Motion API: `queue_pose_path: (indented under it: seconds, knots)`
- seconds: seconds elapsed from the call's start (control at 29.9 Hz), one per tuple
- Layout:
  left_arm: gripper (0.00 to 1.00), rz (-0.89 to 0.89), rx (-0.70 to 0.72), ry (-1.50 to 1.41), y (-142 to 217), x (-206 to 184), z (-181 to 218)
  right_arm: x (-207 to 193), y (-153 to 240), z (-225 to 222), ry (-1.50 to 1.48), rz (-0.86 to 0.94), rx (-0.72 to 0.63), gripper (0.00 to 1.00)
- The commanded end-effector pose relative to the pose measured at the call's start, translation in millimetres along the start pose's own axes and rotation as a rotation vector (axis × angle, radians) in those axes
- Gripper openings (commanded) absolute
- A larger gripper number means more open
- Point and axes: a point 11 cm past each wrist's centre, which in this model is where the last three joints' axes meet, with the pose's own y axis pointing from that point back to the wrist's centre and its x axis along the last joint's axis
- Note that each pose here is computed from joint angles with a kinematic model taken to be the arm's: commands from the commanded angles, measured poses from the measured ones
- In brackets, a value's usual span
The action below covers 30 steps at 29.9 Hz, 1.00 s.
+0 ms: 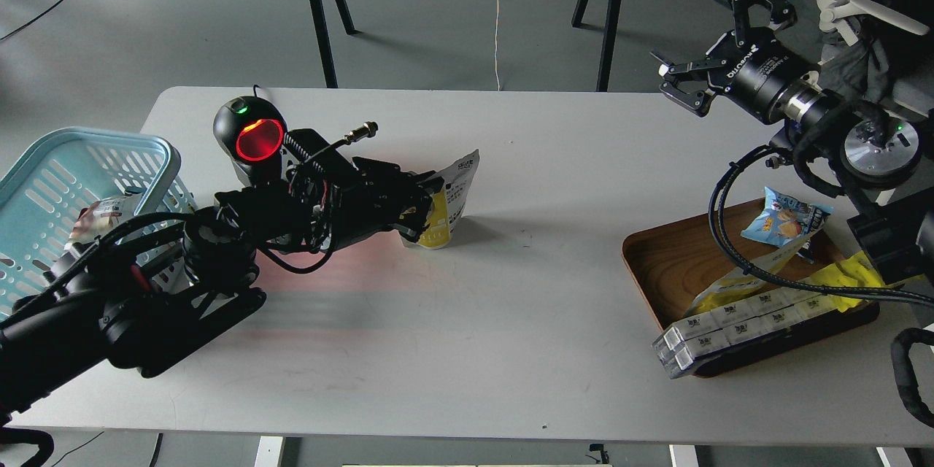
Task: Scan snack and place in basket
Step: 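Hold the packet in front of the black scanner with the left gripper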
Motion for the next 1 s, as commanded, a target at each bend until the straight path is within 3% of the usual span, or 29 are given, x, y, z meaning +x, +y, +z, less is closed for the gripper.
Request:
queue_pose_path:
  seconds: [0.0, 0.4, 0.97]
  knots:
    - [0.00, 0.014, 0.003, -0.003, 1, 1, -2, 0, 0, 0, 0.000, 0.000, 0.000, 0.99]
    - [0.00, 0.047, 0.004, -0.014, 5, 6, -4, -1, 0, -1, 0.002, -0.002, 0.001, 0.99]
    - [0.00, 0.134, -0.009, -0.107, 40, 43, -5, -7, -3, -5, 0.008, -0.014, 0.007, 0.99]
